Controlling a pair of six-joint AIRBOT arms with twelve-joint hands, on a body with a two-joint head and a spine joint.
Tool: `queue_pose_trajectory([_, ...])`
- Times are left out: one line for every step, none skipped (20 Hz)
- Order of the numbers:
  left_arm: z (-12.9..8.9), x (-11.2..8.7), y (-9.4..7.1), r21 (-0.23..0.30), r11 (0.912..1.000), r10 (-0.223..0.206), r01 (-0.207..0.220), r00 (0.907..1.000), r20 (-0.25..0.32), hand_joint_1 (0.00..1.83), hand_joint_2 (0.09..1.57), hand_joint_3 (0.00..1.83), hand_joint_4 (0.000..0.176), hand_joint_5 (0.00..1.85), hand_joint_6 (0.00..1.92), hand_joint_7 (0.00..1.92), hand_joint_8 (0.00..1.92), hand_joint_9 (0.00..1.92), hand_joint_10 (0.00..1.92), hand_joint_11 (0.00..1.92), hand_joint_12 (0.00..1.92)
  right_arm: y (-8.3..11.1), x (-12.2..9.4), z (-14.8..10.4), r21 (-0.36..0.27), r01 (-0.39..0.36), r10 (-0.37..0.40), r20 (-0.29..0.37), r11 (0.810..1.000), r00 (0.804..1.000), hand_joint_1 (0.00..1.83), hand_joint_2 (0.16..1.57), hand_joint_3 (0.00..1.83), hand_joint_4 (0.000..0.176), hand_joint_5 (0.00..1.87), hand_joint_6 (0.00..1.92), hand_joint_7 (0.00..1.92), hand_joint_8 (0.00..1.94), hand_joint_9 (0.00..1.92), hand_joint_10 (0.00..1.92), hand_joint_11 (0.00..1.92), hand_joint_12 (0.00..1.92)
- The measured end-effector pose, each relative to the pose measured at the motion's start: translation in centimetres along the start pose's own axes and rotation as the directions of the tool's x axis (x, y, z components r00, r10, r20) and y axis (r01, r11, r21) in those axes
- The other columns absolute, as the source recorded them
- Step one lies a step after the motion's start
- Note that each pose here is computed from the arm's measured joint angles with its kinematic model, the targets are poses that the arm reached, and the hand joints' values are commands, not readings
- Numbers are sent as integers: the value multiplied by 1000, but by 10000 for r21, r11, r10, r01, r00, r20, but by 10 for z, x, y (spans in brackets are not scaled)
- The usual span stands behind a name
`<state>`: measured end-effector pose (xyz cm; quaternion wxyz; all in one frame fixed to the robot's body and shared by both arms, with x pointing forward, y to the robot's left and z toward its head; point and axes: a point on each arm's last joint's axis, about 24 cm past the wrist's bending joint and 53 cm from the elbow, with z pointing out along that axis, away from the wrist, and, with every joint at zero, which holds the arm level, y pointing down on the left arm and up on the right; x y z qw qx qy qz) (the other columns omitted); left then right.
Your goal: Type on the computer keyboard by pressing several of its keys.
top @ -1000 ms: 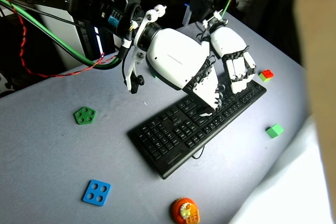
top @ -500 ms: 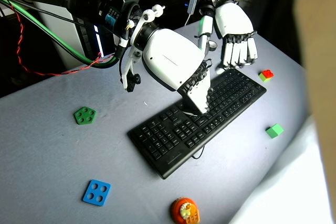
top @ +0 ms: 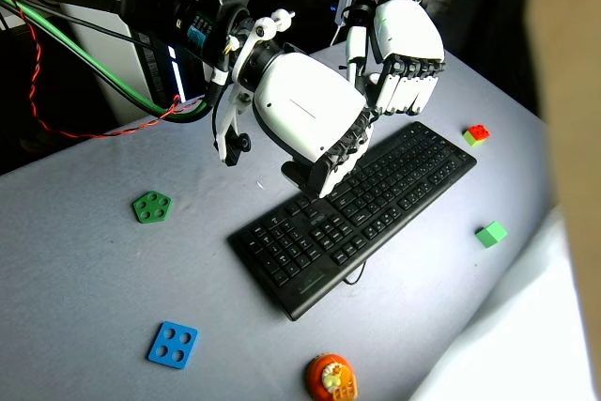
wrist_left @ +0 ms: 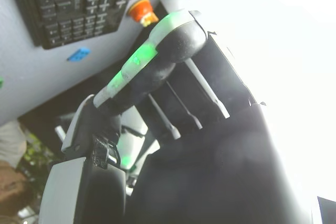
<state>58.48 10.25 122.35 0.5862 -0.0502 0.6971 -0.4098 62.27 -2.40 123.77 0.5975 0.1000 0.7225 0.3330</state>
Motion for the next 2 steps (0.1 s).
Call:
queue_pose_trajectory([2,-6,0,14,10000,15,-15,9999,127,393,1464,8,0,1031,1893,1146,1915,1139,1921,1045,1921,-3,-3,-1,87,47,-48,102,10000,9999,324,1513,20,176,1169,1907,1316,1941,1374,1921,1375,1921])
queue_pose_trajectory([3,-7,-1,40,10000,25,-25,9999,152,425,1465,5,0,1030,1893,1129,1914,1120,1921,1009,1921,-3,-4,-2,126,102,-104,144,9999,9998,297,1537,24,176,1165,1918,1309,1934,1358,1921,1351,1921])
